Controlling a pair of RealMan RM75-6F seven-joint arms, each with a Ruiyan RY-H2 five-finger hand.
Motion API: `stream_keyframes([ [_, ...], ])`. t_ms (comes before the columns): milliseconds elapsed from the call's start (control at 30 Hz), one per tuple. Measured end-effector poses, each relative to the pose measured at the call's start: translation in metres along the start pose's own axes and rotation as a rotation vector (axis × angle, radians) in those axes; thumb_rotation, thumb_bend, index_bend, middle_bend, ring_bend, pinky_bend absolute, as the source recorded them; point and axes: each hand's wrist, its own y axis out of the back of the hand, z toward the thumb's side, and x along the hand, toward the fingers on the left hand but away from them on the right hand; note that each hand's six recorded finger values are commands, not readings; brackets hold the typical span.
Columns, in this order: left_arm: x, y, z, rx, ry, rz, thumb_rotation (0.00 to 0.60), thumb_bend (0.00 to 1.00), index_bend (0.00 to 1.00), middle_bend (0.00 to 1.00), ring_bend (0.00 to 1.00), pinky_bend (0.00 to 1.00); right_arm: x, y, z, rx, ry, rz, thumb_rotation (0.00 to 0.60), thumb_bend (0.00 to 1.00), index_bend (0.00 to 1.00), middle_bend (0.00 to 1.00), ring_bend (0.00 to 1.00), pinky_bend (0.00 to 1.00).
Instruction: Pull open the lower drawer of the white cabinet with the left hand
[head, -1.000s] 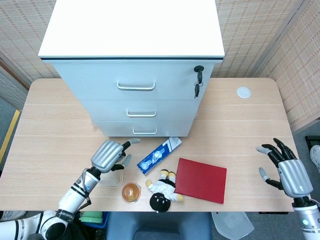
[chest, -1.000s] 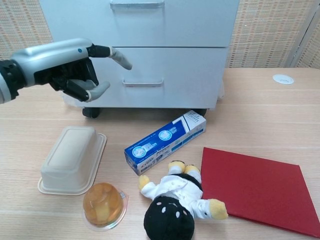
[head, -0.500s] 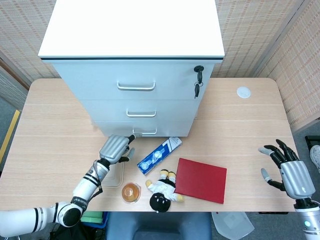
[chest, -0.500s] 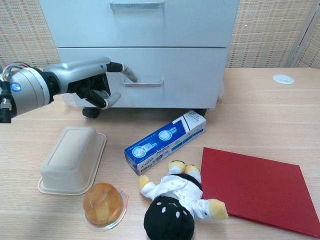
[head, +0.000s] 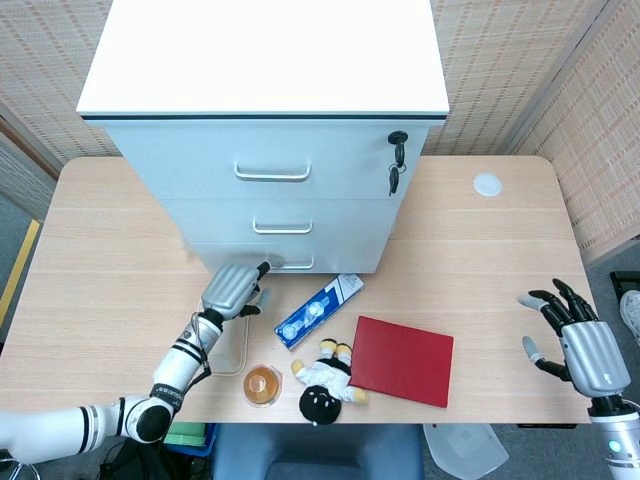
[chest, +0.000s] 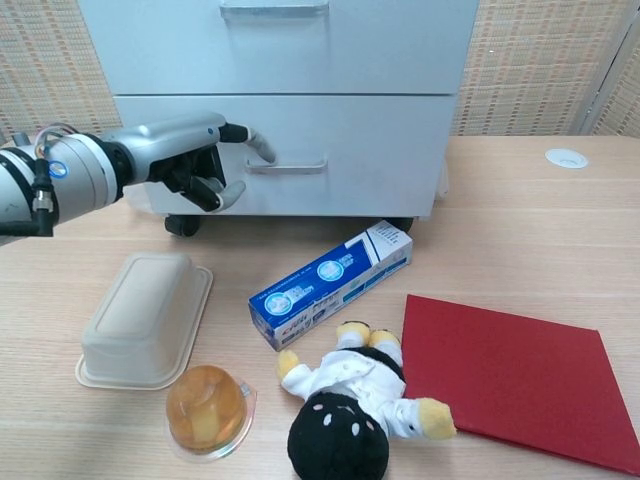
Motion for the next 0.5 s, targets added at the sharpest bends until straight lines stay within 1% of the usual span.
stream_keyframes([
  [233,0.0038,-0.0058,-0.0052,0.017,0.023,-0.013,0.6,0.55,0.21,1.0,1.0,1.0,0.0005,0.0002,-0.0033,0.002,-0.009,-0.001,0.6,0.33,0.26,0.22,0.13,0.16],
  [367,0.0008,-0.0084,-0.0056,0.022,0.023,-0.018,0.6,0.55,0.25,1.0,1.0,1.0,-0.0001,-0.0006,-0.0031,0.002,-0.006,0.001,0.6,0.33,0.26,0.22,0.13,0.16],
  [500,-0.0024,-0.0081,-0.005,0.023,0.019,-0.011,0.6,0.55,0.27,1.0,1.0,1.0,-0.0005,-0.0013,-0.0033,0.002,-0.007,0.003,0.6,0.33,0.26,0.22,0.13,0.16],
])
